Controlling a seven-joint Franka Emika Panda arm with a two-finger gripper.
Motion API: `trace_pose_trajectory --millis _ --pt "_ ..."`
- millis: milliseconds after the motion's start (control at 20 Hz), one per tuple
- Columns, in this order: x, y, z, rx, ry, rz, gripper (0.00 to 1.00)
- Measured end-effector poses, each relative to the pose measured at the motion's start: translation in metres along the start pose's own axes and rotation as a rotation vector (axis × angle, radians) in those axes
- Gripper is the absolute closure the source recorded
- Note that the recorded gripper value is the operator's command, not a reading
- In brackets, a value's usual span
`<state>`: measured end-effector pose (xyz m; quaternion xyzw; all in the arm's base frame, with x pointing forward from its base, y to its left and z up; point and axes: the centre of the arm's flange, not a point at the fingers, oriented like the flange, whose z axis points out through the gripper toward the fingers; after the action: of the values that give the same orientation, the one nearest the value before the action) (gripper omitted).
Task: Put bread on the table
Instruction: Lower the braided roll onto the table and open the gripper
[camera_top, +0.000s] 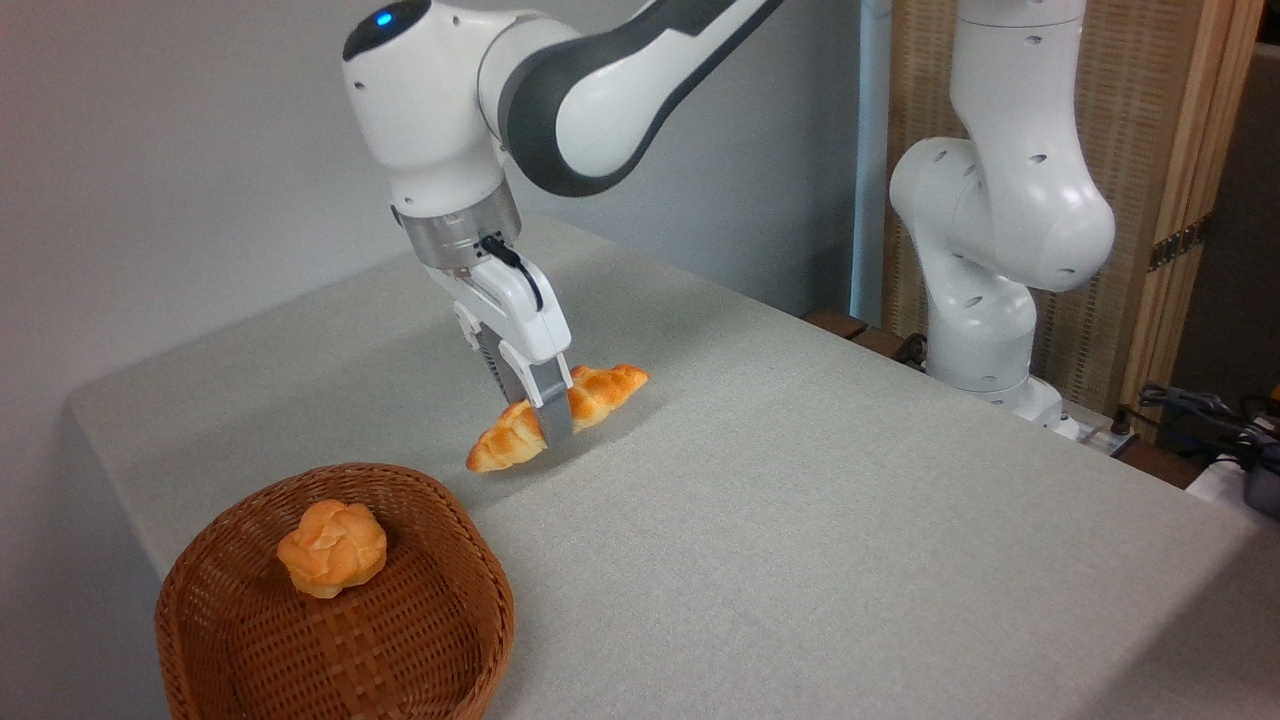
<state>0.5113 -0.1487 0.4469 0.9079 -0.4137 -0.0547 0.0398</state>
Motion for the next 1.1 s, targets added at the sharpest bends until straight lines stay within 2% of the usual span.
trace_pose_trajectory --millis 850,950,1100 --pt "-0.002 -0.001 -0.002 0.004 0.006 -0.004 0.0" --pt "-0.003 -0.003 -0.015 0.025 0.024 -0.005 0.0" --pt "-0.018 -0.018 -0.061 0.108 0.074 -0.025 0.0"
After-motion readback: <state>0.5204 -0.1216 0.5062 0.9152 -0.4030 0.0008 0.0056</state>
